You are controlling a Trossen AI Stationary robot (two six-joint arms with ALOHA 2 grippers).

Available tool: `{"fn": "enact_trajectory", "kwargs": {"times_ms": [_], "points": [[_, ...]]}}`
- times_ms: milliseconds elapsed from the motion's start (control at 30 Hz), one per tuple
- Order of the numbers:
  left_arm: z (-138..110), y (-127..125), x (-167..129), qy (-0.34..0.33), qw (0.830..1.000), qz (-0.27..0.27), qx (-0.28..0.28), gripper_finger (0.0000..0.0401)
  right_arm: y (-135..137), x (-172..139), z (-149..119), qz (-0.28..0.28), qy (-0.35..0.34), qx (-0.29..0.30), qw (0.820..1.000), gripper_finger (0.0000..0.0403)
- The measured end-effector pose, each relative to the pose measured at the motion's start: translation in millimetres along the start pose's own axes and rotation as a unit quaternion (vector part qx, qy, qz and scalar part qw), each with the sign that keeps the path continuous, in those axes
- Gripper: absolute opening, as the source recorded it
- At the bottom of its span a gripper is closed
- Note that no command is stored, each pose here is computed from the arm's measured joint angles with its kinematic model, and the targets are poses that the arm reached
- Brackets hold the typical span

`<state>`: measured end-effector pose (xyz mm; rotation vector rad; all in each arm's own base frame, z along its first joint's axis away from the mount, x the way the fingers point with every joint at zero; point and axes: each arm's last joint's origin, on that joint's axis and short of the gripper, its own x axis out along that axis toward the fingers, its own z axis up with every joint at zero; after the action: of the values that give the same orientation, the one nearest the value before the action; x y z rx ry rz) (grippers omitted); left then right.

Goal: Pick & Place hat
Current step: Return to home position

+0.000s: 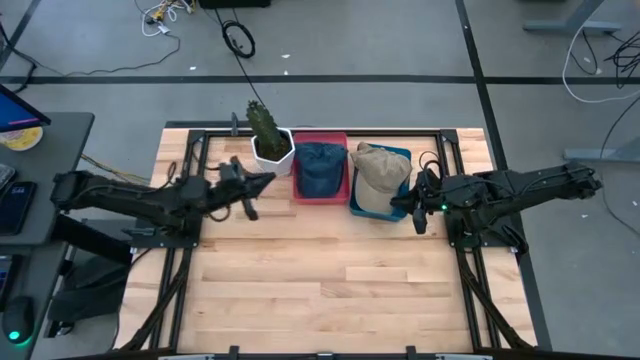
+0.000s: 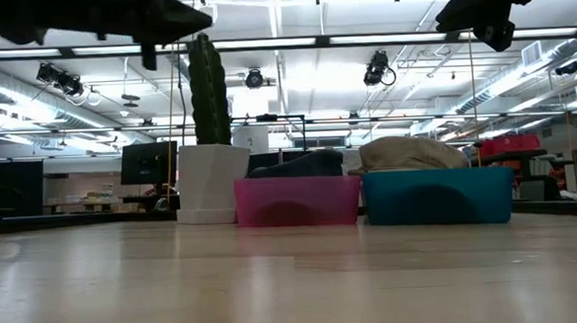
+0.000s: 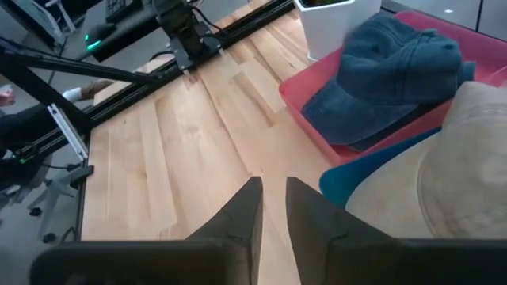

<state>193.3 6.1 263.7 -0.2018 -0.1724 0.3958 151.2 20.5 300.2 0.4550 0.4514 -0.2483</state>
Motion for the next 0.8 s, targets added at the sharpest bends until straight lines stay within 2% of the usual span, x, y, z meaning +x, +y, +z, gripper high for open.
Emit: {"fn": "enact_trajectory", "kwargs": {"times_ms": [400,800], "points": [[-16,29,-54,-0.090,0.996,-0.012,-0.025,0.0002,0,0,0,-0.001,0.001,0.000,1.000,0.0059],[-24,44,-84,-0.152,0.988,-0.019,-0.020,0.0002,0,0,0,-0.001,0.001,0.000,1.000,0.0059]]}}
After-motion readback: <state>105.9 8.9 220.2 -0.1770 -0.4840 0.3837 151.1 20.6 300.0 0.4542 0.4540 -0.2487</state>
